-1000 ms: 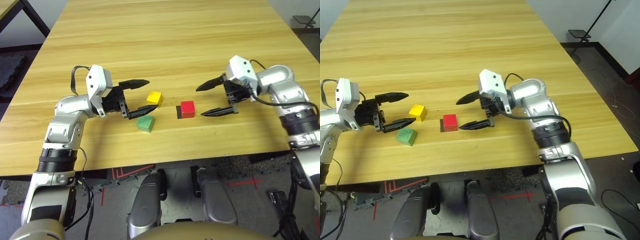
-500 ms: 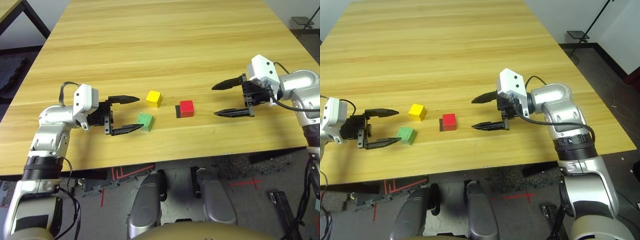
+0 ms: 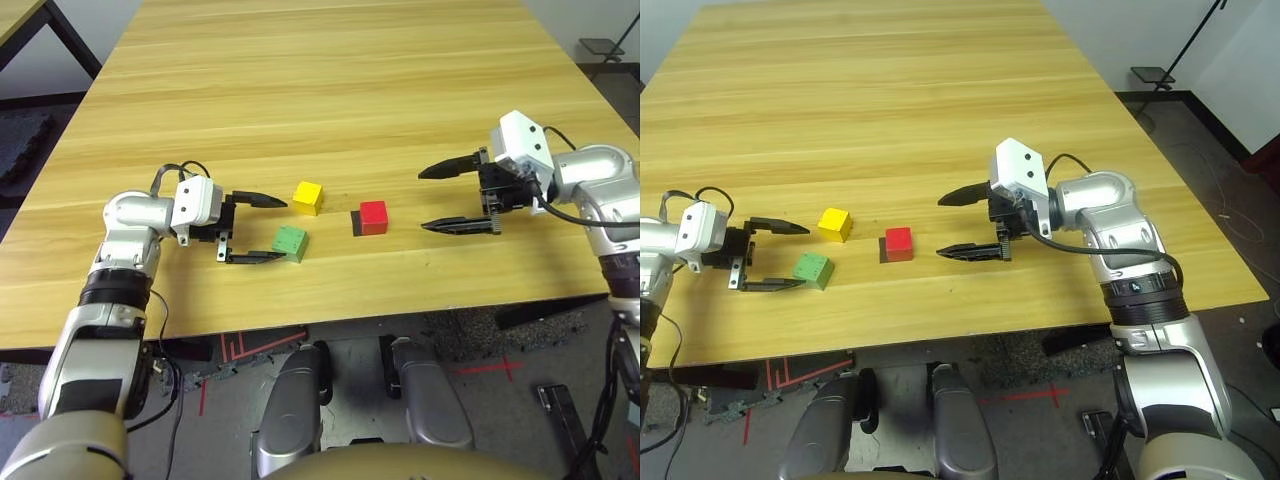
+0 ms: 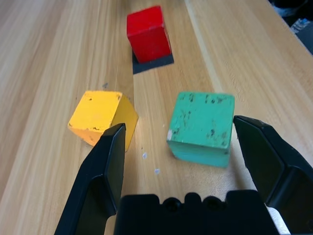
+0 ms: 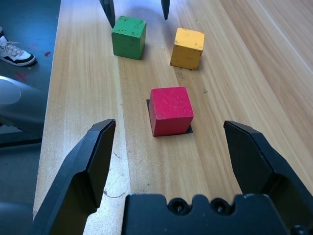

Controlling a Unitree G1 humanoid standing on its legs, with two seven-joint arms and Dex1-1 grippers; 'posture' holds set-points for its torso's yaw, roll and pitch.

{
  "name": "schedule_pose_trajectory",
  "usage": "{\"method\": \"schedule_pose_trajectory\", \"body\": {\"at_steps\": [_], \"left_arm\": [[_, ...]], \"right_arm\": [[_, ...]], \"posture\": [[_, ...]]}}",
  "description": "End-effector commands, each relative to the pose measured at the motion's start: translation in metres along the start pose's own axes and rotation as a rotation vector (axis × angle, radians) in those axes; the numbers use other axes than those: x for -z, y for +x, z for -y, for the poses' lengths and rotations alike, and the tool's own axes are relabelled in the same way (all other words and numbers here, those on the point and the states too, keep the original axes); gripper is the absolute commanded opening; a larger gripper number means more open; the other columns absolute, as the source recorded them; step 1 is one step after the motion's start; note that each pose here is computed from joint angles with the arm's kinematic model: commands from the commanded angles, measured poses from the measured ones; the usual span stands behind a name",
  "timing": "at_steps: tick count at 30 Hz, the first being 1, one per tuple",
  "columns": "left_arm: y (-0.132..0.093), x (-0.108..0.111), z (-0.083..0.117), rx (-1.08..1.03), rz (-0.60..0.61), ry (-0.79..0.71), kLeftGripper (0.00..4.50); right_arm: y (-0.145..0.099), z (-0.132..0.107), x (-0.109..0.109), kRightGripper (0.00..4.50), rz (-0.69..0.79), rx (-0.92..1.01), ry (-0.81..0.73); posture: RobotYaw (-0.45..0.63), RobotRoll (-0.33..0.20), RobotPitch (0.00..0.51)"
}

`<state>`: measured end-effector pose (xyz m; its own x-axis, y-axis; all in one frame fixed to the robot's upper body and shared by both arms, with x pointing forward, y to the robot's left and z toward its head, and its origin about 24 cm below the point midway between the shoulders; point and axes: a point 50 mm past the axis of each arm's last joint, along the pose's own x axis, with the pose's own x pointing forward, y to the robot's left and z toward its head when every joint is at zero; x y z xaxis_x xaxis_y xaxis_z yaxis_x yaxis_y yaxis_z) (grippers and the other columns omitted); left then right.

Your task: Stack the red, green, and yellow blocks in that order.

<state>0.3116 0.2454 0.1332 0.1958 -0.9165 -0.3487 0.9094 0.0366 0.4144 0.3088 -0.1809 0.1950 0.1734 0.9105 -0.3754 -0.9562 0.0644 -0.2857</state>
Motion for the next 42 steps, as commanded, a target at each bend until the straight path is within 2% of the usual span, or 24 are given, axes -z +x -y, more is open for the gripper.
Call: {"method": "schedule_pose_trajectory", "body": {"at_steps": [1,14,17,22,23,29,35,40,42], "left_arm": [[0.007,0.007,0.003,0.044,-0.027,-0.011,4.50],[0.017,0.016,0.007,0.092,-0.041,-0.049,4.50],[0.019,0.017,0.007,0.092,-0.040,-0.056,3.90],[0.020,0.017,0.007,0.095,-0.033,-0.072,2.18],[0.020,0.017,0.007,0.096,-0.033,-0.072,2.09],[0.016,0.009,0.001,0.073,-0.007,-0.080,2.09],[0.017,-0.024,-0.015,0.078,0.029,-0.101,2.09],[0.032,-0.059,-0.022,0.082,0.042,-0.108,2.09],[0.039,-0.067,-0.023,0.078,0.034,-0.111,2.09]], "right_arm": [[-0.001,-0.002,-0.001,4.49,0.002,0.005,-0.002],[0.003,0.000,0.004,4.49,0.009,0.063,-0.004],[0.004,0.001,0.004,4.50,0.013,0.068,-0.005],[0.004,0.002,0.005,4.50,0.012,0.073,-0.008],[0.004,0.003,0.005,4.50,0.010,0.074,-0.009],[0.003,0.002,0.006,4.50,0.006,0.073,-0.013],[0.001,0.000,0.009,4.50,-0.001,0.067,-0.008],[0.001,-0.006,0.009,4.50,0.001,0.051,-0.004],[0.000,-0.008,0.009,4.50,0.000,0.049,-0.002]], "posture": [[0.25,0.001,0.186],[0.24,-0.001,0.198],[0.24,-0.002,0.205],[0.24,-0.003,0.209],[0.24,-0.003,0.209],[0.24,-0.001,0.206],[0.24,0.012,0.202],[0.24,0.026,0.202],[0.24,0.028,0.201]]}}
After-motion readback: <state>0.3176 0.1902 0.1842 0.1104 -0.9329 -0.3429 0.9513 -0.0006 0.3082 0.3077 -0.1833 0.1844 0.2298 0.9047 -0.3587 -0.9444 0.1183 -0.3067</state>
